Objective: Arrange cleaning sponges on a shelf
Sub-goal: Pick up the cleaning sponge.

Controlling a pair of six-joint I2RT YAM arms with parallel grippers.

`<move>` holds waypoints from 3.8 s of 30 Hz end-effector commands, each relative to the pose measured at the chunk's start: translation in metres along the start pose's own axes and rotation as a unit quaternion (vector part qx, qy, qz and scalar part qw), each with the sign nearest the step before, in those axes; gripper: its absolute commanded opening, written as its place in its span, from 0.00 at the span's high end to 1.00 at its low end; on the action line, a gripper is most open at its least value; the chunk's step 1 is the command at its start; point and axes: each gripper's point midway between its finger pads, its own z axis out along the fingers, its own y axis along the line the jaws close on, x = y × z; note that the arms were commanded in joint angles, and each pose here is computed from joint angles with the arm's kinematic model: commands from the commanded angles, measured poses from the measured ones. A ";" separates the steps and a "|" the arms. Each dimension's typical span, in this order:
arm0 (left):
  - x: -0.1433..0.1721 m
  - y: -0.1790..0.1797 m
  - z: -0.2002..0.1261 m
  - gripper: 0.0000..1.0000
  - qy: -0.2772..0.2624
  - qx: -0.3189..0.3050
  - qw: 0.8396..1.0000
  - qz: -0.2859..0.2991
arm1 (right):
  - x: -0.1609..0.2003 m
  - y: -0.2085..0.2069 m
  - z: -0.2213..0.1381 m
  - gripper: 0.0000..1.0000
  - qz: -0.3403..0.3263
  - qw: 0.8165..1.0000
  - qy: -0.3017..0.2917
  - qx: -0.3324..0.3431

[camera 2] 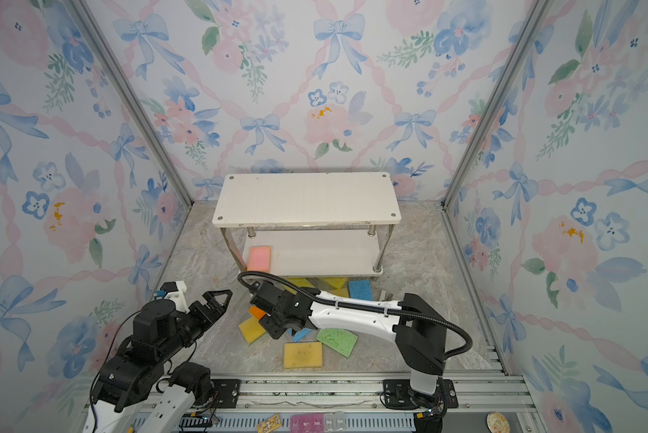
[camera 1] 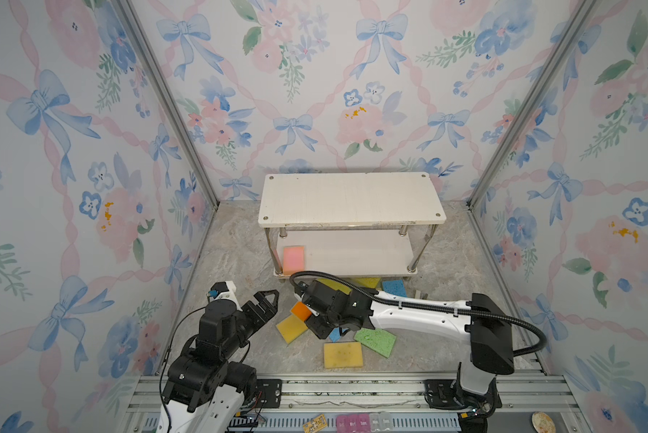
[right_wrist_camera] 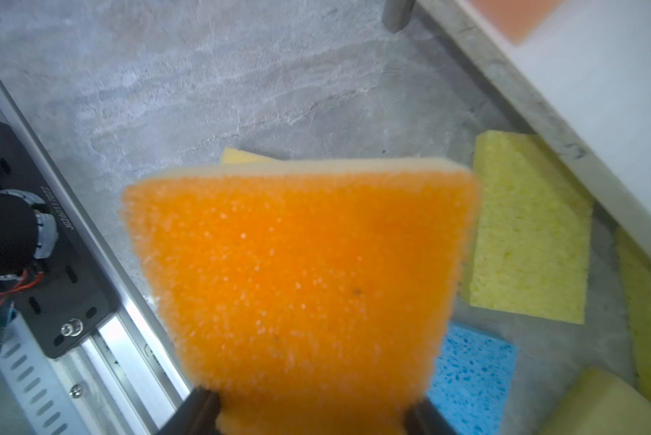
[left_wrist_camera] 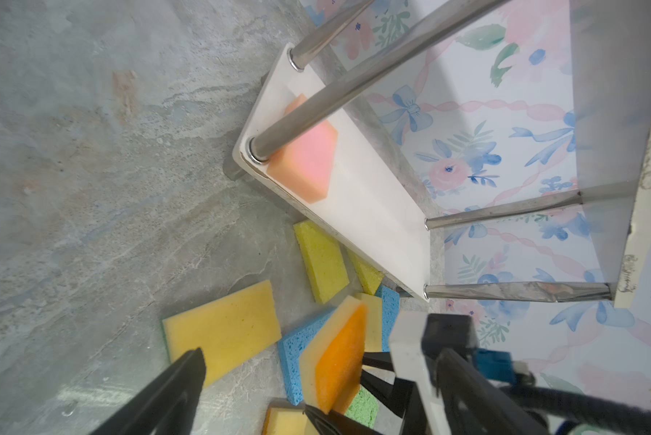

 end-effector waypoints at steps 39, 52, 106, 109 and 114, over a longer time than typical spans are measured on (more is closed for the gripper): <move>0.067 -0.128 0.064 0.54 0.161 0.211 0.961 0.082 | -0.018 -0.037 -0.091 0.42 0.111 0.989 -0.024 -0.090; 0.067 -0.119 0.075 1.00 0.165 0.206 0.962 0.076 | -0.003 -0.054 -0.111 0.11 0.173 0.975 -0.035 -0.135; 0.045 -0.133 0.069 0.51 0.204 0.330 0.921 -0.021 | -0.009 -0.065 -0.125 0.94 0.313 0.898 -0.095 -0.292; 0.028 -0.130 0.067 0.23 0.159 0.306 0.939 0.011 | -0.005 -0.079 -0.118 0.95 0.349 0.897 -0.102 -0.252; -0.012 -0.098 0.060 0.02 0.043 0.166 0.982 0.084 | -0.005 -0.107 -0.105 0.91 0.414 0.885 -0.132 -0.166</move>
